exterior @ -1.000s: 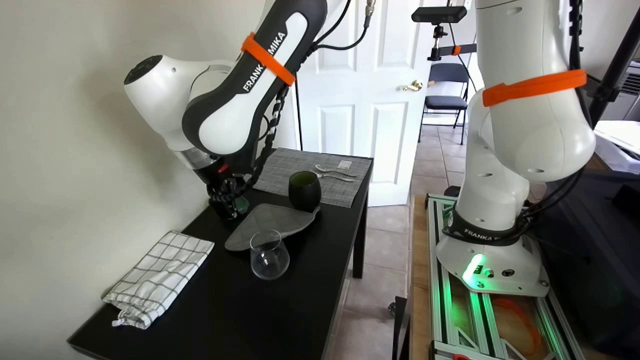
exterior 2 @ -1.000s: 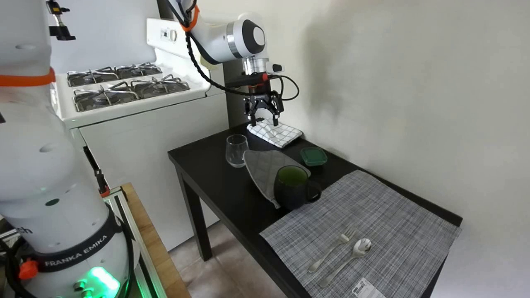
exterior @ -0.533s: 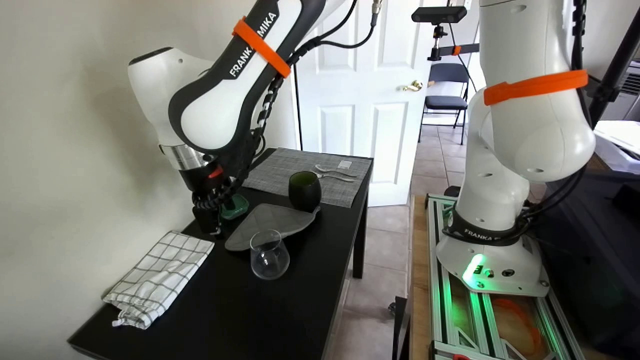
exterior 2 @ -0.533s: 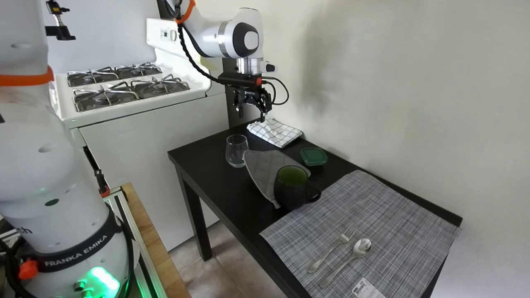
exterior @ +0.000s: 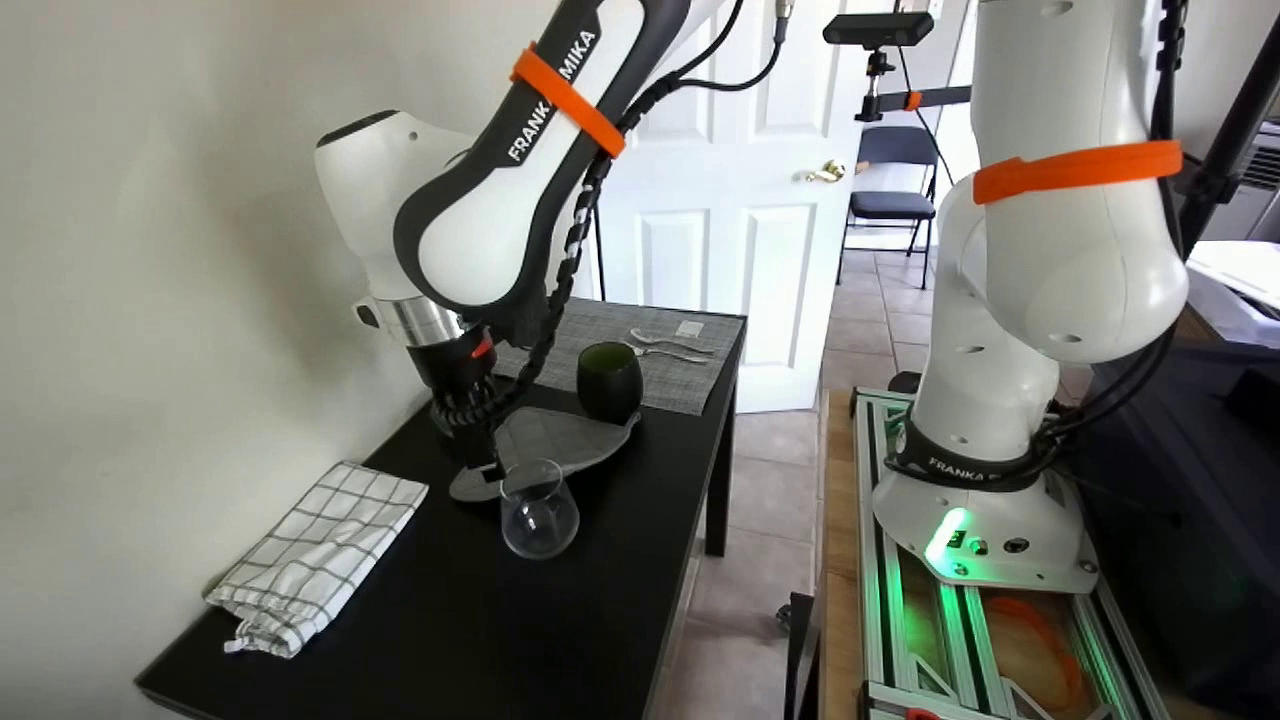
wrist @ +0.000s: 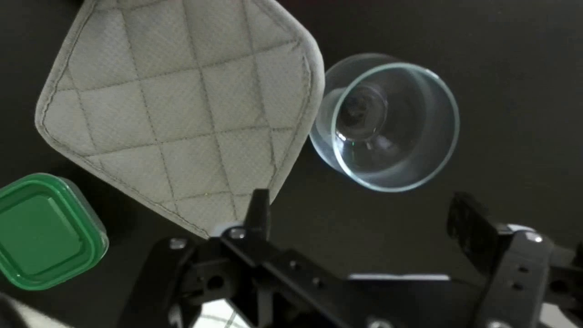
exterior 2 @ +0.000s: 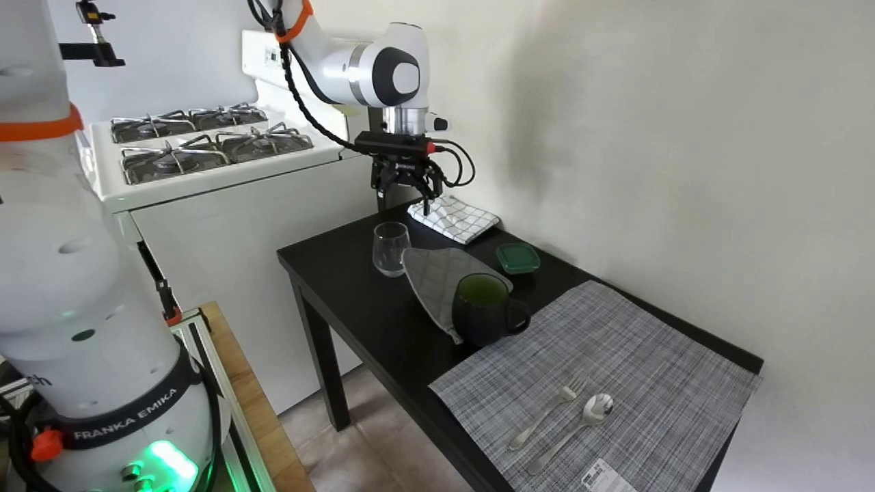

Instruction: Remove the mat from the top of the black cup, then put the glass cup on the mat

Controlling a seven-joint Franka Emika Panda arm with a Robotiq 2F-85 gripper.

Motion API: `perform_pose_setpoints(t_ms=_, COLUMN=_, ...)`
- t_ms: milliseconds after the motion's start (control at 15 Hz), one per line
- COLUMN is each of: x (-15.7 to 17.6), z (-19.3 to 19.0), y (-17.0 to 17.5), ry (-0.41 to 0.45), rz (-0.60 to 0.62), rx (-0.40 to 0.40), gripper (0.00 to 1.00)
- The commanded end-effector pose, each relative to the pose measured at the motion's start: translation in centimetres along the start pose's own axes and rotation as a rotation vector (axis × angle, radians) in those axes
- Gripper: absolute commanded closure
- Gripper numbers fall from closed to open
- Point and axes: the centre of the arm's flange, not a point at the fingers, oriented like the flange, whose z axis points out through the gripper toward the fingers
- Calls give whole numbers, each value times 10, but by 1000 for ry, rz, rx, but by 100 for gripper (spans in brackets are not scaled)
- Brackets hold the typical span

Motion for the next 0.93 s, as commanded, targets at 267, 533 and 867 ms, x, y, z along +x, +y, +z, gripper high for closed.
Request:
perform_pose_setpoints(t_ms=267, x=-41, z=26, y=10, ry=-14, rz=-126, rx=27, gripper=0)
perform_pose_setpoints(t_ms=533, x=-43, z=36, y=15, ry=22, rz=-125, rx=20, gripper=0)
perform_pose_setpoints(t_ms=867, x=-45, z=42, y=17, ry=44, rz=-117, rx=32, gripper=51)
